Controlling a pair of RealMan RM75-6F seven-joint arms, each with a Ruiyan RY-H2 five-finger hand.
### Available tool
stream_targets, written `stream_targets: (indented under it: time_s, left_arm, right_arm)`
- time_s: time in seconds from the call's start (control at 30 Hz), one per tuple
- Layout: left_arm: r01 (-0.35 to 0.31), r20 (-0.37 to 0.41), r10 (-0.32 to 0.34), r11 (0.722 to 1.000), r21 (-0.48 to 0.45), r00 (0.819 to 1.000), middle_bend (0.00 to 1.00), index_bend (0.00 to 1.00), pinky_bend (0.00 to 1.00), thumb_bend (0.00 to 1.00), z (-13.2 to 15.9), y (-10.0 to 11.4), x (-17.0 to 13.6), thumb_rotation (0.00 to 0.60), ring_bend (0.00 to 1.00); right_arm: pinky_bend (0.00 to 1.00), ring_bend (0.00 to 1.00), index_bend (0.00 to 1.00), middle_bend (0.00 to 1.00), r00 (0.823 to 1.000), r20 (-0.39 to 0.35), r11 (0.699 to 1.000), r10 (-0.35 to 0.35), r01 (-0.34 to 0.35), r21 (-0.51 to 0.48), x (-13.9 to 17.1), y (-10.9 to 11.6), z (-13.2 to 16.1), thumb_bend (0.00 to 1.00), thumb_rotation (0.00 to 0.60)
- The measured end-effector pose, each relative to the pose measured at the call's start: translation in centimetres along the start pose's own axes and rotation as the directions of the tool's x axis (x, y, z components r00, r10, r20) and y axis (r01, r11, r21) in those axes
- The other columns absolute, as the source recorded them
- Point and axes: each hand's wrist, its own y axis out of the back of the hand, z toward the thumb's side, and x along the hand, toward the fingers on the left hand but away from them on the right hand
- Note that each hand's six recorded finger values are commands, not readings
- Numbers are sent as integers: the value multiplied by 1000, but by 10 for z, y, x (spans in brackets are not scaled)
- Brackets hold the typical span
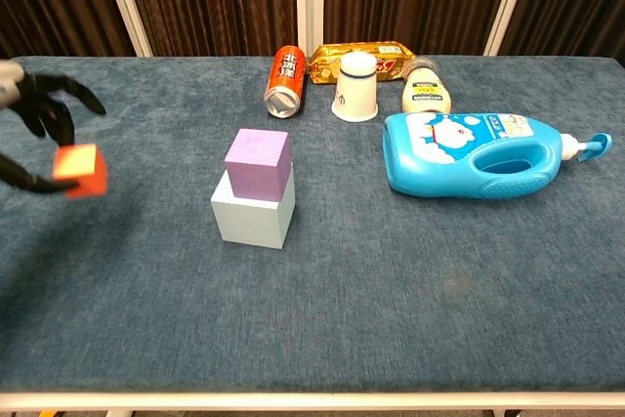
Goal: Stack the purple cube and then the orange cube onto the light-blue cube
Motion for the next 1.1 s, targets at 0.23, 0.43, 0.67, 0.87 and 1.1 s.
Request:
stream_targets:
  time_s: [0.23, 0.43, 0.67, 0.87, 1.1]
  left_arm:
    - [-15, 82, 17, 1000, -13, 996, 630, 345, 385, 252, 3, 29, 25, 600, 431]
    - [-32, 194, 44, 997, -66, 980, 630, 346, 385, 252, 19, 48, 43, 600, 431]
    - [-2, 290, 43, 990, -139, 956, 630, 346, 385, 252, 42, 54, 48, 600, 431]
    - [30, 357, 20, 991, -133, 934, 630, 346, 385, 252, 66, 48, 47, 600, 431]
    - [71, 398, -20, 991, -112, 917, 630, 346, 385, 251, 88, 41, 54, 600, 431]
  right_arm:
    - [0, 0, 39, 95, 999, -30, 999, -36, 37, 2, -1, 1, 3, 233, 600]
    - [0, 0, 39, 95, 999, -32, 999, -37, 38, 1, -1, 1, 3, 232, 600]
    - [0, 0, 39, 96, 999, -29, 999, -35, 35, 0, -2, 1, 3, 232, 600]
    - [0, 0, 39, 96, 999, -31, 999, -33, 33, 4, -1, 0, 3, 232, 600]
    - [0, 0, 39, 95, 999, -30, 1000, -30, 30, 5, -1, -1, 3, 233, 600]
